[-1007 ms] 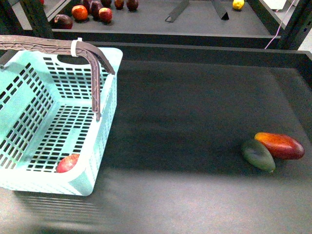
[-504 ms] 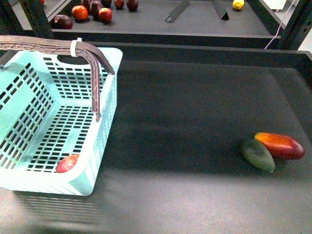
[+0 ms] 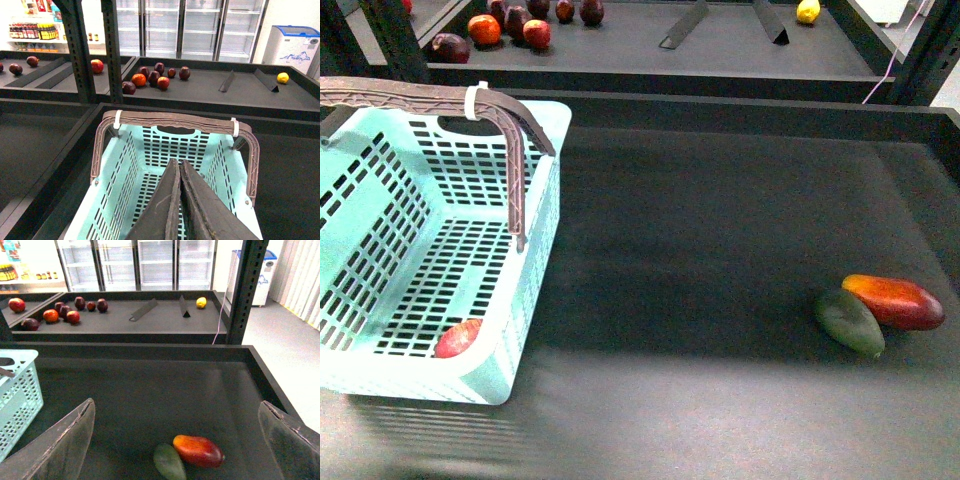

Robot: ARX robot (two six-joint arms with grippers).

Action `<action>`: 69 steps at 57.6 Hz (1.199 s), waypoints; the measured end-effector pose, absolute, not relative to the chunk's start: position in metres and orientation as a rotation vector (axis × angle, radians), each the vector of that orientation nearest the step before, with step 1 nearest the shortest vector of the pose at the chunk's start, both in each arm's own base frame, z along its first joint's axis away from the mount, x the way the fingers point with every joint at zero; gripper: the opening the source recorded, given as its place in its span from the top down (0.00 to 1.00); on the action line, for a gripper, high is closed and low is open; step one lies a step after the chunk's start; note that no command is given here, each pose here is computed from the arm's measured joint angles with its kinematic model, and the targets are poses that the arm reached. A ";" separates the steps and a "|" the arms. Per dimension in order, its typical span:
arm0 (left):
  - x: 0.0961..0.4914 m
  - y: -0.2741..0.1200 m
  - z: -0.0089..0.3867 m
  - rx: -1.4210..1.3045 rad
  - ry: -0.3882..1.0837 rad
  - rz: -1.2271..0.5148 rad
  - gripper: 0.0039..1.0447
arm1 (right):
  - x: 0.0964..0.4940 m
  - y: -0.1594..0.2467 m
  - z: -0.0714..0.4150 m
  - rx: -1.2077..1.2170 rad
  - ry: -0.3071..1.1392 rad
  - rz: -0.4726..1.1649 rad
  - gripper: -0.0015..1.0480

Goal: Pick apple with right arm and hold basket with left

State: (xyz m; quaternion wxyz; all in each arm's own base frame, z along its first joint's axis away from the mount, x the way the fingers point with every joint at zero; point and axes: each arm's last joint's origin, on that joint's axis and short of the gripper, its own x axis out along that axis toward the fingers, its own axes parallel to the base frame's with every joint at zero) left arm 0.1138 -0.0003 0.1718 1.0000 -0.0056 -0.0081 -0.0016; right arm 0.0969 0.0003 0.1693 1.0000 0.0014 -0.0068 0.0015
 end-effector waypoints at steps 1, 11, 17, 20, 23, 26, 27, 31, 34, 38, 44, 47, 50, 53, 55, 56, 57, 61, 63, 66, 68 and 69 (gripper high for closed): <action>0.113 0.000 0.172 -0.011 -0.016 -0.003 0.97 | 0.097 0.000 0.169 0.003 -0.014 0.003 0.08; 0.110 0.000 0.172 -0.011 -0.017 -0.003 0.97 | 0.097 0.000 0.169 0.003 -0.014 0.003 0.08; 0.108 0.000 0.171 -0.011 -0.016 -0.003 0.97 | 0.097 0.000 0.169 0.003 -0.014 0.003 0.08; 0.105 0.000 0.169 -0.011 0.002 -0.003 0.97 | 0.097 0.000 0.169 0.003 -0.014 0.003 0.08; 0.101 0.000 0.167 -0.011 0.017 -0.003 0.97 | 0.097 0.000 0.169 0.003 -0.013 0.003 0.08; 0.098 0.000 0.168 -0.011 -0.003 -0.003 0.97 | 0.097 0.000 0.169 0.003 -0.013 0.003 0.08; 0.098 0.000 0.168 -0.011 -0.008 -0.003 0.97 | 0.097 0.000 0.169 0.003 -0.013 0.003 0.08; 0.097 0.000 0.168 -0.011 -0.011 -0.003 0.97 | 0.097 0.000 0.169 0.003 -0.014 0.003 0.08; 0.097 0.000 0.169 -0.011 -0.012 -0.003 0.97 | 0.097 0.000 0.169 0.003 -0.013 0.003 0.08; 0.097 0.000 0.169 -0.011 -0.012 -0.003 0.97 | 0.097 0.000 0.169 0.003 -0.014 0.003 0.08; 0.097 0.000 0.169 -0.011 -0.012 -0.003 0.97 | 0.097 0.000 0.169 0.003 -0.013 0.003 0.08; 0.097 0.000 0.169 -0.011 -0.012 -0.003 0.97 | 0.097 0.000 0.169 0.003 -0.014 0.003 0.08; 0.097 0.000 0.169 -0.011 -0.012 -0.003 0.97 | 0.097 0.000 0.169 0.003 -0.014 0.003 0.08; 0.097 0.000 0.169 -0.011 -0.012 -0.003 0.97 | 0.097 0.000 0.169 0.003 -0.014 0.003 0.08; 0.097 0.000 0.169 -0.011 -0.012 -0.003 0.97 | 0.097 0.000 0.169 0.003 -0.014 0.003 0.08; 0.097 0.000 0.169 -0.011 -0.012 -0.003 0.97 | 0.097 0.000 0.169 0.003 -0.014 0.003 0.08; 0.097 0.000 0.169 -0.011 -0.012 -0.003 0.95 | 0.097 0.000 0.169 0.003 -0.014 0.003 0.08; 0.097 0.000 0.169 -0.011 -0.012 -0.003 0.83 | 0.097 0.000 0.169 0.003 -0.014 0.003 0.08; 0.097 0.000 0.169 -0.011 -0.012 -0.003 0.78 | 0.097 0.000 0.169 0.003 -0.014 0.003 0.08; 0.097 0.000 0.169 -0.011 -0.012 -0.003 0.64 | 0.097 0.000 0.169 0.003 -0.014 0.003 0.08; 0.097 0.000 0.169 -0.011 -0.012 -0.003 0.56 | 0.097 0.000 0.169 0.003 -0.014 0.003 0.08; 0.097 0.000 0.169 -0.011 -0.012 -0.003 0.50 | 0.097 0.000 0.169 0.003 -0.014 0.003 0.08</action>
